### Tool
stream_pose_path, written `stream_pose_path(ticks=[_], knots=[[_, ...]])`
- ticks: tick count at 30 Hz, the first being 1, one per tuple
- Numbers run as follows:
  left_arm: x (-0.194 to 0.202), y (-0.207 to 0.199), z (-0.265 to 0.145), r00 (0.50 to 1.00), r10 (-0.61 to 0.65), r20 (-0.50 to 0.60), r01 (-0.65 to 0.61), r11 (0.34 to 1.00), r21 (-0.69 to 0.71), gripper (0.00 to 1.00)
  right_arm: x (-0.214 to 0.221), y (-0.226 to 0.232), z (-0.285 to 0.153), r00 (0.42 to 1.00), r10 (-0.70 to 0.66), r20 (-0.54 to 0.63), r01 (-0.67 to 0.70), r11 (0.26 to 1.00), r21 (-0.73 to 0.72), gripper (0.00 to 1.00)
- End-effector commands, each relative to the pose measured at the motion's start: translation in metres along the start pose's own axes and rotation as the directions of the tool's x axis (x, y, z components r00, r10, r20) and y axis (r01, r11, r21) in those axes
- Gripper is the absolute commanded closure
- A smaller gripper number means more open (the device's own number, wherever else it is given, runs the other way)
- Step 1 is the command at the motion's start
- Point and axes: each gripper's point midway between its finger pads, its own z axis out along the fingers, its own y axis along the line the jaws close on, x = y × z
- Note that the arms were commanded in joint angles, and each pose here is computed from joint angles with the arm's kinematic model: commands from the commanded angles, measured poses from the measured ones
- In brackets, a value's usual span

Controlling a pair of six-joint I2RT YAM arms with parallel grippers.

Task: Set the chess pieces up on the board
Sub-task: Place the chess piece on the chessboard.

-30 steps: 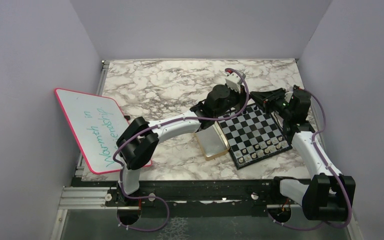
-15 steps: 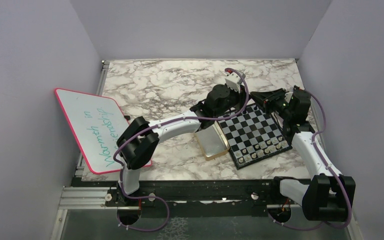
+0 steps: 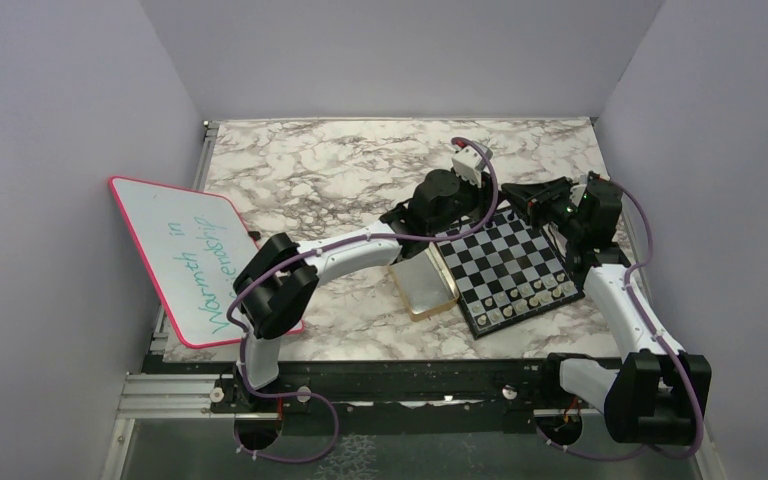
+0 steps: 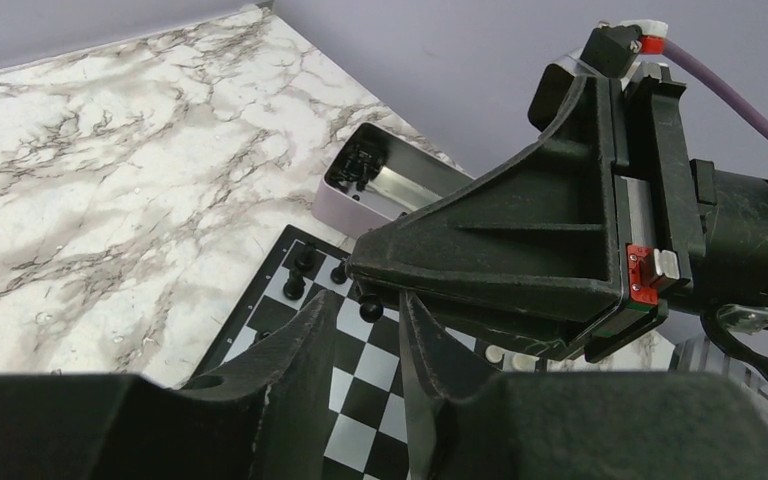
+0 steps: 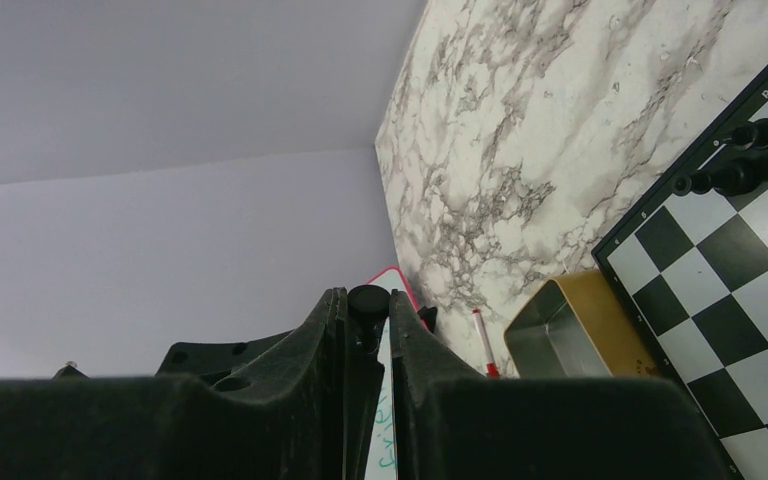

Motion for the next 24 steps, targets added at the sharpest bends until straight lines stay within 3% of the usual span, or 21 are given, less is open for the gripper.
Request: stream_pose_path(ticks=[1,8,16,24], knots=[[-0.011,-0.021,-0.004,0.999,0.016,0.028,-0.019,0.997,0.079,0.68,0.005,0.013,-0.004,1.0,-0.01,-0.014,0.01,0.999,-0.033,0.85],[-0.014,-0.019,0.001,0.999,0.026,0.039,-0.029,0.997,0.071,0.75,0.007,0.016,-0.007,1.0,-0.014,-0.02,0.013,0.999,-0.045,0.85],[-0.018,-0.022,0.003,0.998,0.033,0.049,-0.038,0.996,0.084,1.0,0.01,0.01,-0.008,0.999,-0.028,-0.033,0.027,0.999,-0.037,0.85],[-0.025,-0.022,-0.006,0.997,0.057,0.06,-0.061,0.995,0.076,1.0,0.014,-0.008,-0.009,0.997,-0.059,-0.039,0.059,0.998,0.006,0.75]])
